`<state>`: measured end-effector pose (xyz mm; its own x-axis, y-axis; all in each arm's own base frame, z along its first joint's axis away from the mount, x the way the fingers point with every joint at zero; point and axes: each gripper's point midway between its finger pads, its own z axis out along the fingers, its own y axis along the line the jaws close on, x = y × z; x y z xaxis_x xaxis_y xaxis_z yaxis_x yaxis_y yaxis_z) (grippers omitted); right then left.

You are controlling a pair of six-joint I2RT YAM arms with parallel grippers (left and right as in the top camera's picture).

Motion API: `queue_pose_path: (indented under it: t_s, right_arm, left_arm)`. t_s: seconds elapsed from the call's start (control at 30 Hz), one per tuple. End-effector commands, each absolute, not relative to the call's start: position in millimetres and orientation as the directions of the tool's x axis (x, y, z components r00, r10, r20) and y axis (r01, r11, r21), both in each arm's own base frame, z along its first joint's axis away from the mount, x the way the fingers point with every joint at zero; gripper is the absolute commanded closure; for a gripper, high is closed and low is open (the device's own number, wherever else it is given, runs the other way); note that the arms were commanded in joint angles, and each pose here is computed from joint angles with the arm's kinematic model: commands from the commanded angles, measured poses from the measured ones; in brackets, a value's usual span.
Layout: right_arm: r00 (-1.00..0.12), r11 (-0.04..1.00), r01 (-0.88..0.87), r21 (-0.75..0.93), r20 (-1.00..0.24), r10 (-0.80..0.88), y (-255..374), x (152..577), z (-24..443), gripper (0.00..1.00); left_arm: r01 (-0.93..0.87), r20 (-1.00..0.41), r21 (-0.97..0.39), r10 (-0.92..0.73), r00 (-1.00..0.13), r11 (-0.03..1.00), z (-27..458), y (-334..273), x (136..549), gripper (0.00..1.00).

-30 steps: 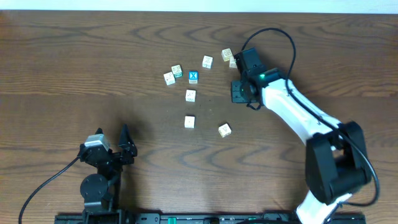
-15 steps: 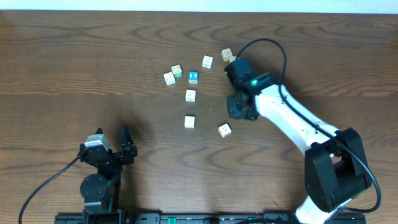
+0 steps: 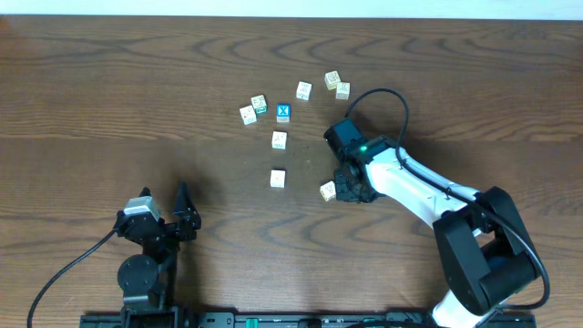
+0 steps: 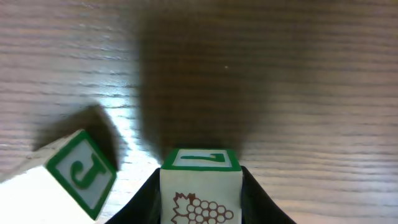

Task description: Lift 3 blocks

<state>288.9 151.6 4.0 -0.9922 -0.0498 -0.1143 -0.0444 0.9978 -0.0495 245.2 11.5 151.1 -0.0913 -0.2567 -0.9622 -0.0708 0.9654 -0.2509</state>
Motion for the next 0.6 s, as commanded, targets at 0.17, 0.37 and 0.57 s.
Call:
queue_pose_path:
  t_s: [0.17, 0.37, 0.57]
  right_arm:
    - [-0.994, 0.996, -0.09, 0.009, -0.065, -0.089, 175.6, 262.4, -8.9, 0.88]
    - [-0.991, 0.994, -0.108, 0.019, -0.083, -0.106, 185.1, 261.9, -8.5, 0.86]
    - [-0.992, 0.996, -0.083, 0.031, -0.1, -0.079, 187.8, 266.1, -8.0, 0.83]
  left_arm:
    - [-0.088, -0.954, -0.257, -0.267, -0.133, 0.962, 137.3, 12.4, 243.7, 0.26]
    - [-0.088, -0.954, -0.257, -0.267, -0.133, 0.962, 137.3, 12.4, 243.7, 0.26]
    - [-0.088, -0.954, -0.257, -0.267, -0.133, 0.962, 137.3, 12.4, 243.7, 0.27]
